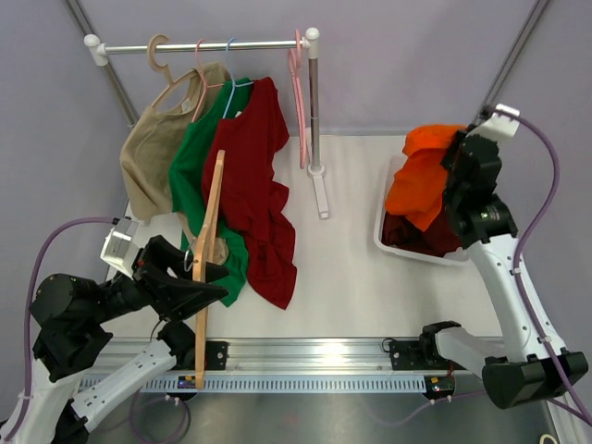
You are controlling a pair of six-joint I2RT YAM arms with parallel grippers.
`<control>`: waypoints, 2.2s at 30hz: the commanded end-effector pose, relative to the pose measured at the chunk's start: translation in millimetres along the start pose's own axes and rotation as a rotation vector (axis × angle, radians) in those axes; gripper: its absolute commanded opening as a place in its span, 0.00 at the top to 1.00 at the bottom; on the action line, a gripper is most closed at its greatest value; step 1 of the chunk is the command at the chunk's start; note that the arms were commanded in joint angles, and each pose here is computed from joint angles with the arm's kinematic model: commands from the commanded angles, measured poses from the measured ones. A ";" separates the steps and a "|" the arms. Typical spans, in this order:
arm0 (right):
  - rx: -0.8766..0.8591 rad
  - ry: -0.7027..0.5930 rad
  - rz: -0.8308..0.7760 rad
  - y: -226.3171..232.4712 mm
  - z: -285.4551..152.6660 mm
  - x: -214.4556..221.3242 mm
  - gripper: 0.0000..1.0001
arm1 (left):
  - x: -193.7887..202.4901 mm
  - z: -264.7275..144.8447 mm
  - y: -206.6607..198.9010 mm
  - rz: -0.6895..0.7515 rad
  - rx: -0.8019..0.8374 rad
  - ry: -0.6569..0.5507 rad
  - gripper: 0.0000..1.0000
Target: Remove the t-shirt from the hanger
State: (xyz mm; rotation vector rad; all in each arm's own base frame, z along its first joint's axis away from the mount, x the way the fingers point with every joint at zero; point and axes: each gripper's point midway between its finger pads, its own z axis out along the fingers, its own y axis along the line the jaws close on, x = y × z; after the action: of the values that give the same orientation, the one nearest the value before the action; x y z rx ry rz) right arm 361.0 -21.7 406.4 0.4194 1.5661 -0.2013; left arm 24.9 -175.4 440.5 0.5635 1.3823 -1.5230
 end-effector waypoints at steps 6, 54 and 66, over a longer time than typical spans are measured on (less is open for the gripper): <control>0.166 0.198 0.142 -29.1 8.7 158.2 0.93 | -12.0 22.5 21.2 -0.007 -0.042 -0.053 1.00; -0.826 0.266 -0.047 260.8 -303.0 53.4 1.00 | -118.5 130.4 120.7 -0.131 -0.120 -0.262 0.70; -0.699 0.212 0.049 228.9 -323.3 29.4 1.00 | -129.9 51.5 20.2 0.218 -0.156 -0.258 0.01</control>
State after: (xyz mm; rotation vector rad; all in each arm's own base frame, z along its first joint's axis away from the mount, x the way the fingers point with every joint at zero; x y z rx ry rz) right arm 142.5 339.7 386.2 -0.2860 1.7752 0.4324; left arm 154.8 -201.9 515.1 0.2774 1.3391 -1.3610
